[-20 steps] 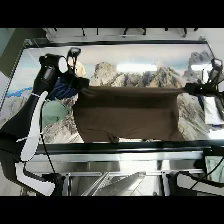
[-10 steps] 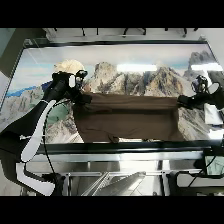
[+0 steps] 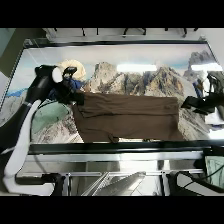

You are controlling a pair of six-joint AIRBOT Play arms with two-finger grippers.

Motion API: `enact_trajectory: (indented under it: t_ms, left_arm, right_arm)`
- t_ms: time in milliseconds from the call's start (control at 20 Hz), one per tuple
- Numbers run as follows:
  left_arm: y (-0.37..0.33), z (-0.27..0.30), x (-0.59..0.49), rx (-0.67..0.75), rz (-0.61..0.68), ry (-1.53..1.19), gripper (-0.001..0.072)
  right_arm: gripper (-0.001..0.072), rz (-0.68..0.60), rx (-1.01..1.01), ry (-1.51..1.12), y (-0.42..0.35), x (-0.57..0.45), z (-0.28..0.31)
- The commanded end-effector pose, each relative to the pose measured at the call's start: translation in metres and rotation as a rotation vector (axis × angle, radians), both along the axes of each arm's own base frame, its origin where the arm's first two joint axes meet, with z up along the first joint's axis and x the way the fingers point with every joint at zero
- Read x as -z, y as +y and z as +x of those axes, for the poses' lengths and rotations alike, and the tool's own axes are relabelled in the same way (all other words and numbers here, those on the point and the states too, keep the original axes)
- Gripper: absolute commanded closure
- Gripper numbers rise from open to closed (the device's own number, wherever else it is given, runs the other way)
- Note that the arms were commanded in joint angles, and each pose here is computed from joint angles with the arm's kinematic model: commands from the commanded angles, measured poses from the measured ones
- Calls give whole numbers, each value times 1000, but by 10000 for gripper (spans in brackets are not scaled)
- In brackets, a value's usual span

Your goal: Fold the shirts.

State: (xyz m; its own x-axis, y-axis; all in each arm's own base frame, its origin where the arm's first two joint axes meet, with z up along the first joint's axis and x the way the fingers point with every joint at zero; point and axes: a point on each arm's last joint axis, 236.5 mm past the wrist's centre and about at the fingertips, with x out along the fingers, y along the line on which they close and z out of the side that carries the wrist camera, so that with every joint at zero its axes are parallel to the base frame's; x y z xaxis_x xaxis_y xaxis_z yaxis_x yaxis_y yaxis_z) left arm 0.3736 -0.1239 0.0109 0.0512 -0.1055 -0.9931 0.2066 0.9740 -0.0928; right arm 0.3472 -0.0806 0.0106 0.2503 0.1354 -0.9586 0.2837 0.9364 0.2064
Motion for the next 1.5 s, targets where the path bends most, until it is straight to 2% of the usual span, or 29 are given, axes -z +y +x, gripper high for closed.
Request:
enact_trajectory:
  t_ms: [0,50,150,250,450,650,950,1000,1050,1100,1150,1200,1300,1450]
  left_arm:
    - [9,-95,11,-108,-124,149,92]
    - [4,-125,22,-169,-213,212,120]
    - [-3,-167,41,-298,-365,320,119]
    - [-3,-182,61,-384,-440,327,119]
    - [0,-182,91,-447,-442,301,111]
    - [-33,-160,114,-415,-462,271,111]
    - [-64,-128,133,-339,-427,206,118]
    - [-67,-130,135,-328,-422,201,275]
    - [-68,-131,138,-319,-413,188,482]
    - [-67,-133,140,-311,-402,174,603]
    - [-66,-138,139,-303,-402,167,687]
    - [-65,-143,134,-292,-404,162,688]
    - [-57,-159,115,-228,-395,157,688]
    - [-38,-181,69,-206,-396,146,688]
  right_arm:
    - [13,100,43,-14,13,-3,-30]
    - [13,144,63,-33,17,0,-31]
    - [13,212,58,-72,30,-2,-26]
    - [13,243,50,-100,39,-6,-19]
    - [14,264,40,-122,44,-11,-15]
    - [14,263,40,-126,44,-12,-15]
    - [15,244,27,-146,43,-19,-17]
    - [15,243,25,-146,43,-18,-17]
    - [14,240,19,-148,43,-18,-17]
    - [15,239,20,-148,42,-18,-17]
    - [15,238,22,-145,41,-18,-18]
    - [21,228,25,-131,37,-15,-21]
    - [146,177,19,-59,23,1,-34]
    - [133,173,73,29,-3,31,-42]
